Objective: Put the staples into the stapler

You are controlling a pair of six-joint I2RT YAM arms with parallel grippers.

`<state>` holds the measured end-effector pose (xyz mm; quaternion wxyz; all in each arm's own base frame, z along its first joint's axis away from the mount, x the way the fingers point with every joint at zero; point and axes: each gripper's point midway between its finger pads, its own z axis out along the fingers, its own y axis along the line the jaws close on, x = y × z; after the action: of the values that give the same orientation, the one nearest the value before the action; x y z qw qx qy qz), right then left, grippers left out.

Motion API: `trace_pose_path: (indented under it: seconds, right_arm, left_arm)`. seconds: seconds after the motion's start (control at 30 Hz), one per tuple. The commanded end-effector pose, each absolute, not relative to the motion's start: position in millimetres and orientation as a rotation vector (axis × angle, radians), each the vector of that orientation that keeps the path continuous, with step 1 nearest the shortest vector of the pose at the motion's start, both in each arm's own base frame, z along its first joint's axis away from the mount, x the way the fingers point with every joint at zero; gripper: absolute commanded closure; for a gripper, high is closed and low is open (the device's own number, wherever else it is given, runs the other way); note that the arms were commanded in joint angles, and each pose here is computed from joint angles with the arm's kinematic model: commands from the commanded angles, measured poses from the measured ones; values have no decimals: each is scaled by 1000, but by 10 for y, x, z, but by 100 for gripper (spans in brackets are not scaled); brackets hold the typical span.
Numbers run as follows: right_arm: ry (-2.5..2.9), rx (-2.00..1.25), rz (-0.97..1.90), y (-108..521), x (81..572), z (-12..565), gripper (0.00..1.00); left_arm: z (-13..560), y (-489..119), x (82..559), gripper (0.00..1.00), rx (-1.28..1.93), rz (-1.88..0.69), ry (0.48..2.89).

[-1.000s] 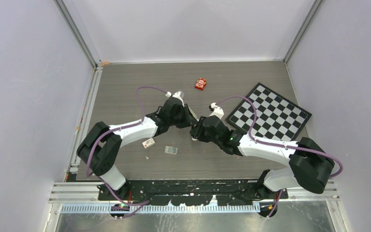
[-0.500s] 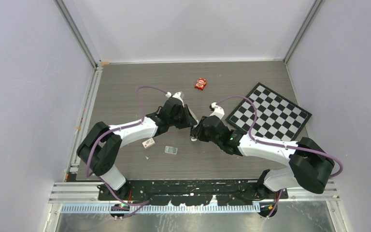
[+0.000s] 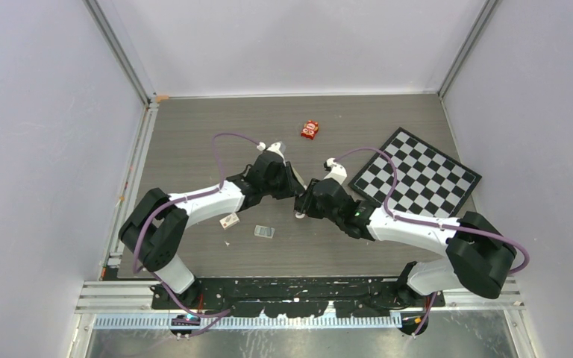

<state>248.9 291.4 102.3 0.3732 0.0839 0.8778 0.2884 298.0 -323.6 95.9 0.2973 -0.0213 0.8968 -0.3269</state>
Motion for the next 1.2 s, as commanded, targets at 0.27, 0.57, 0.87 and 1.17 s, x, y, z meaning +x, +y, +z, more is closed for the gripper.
trace_pose_path:
  seconds: [0.27,0.57,0.87,1.17]
  right_arm:
    - [2218,233,733,2977,2578,1111,67]
    - [2216,234,717,2946,2581,1106,74]
    - [2208,226,737,2953,2560,1120,75]
    - [2188,221,751,2920,2539,1188,76]
  left_arm:
    - [1415,-3334,3087,100,-27,-896,2266]
    - [1338,-3266,3085,100,-12,-807,2289]
    - [1235,-3228,3084,100,13,-704,2320]
    - [1102,-3192,3098,100,-6,-641,2355]
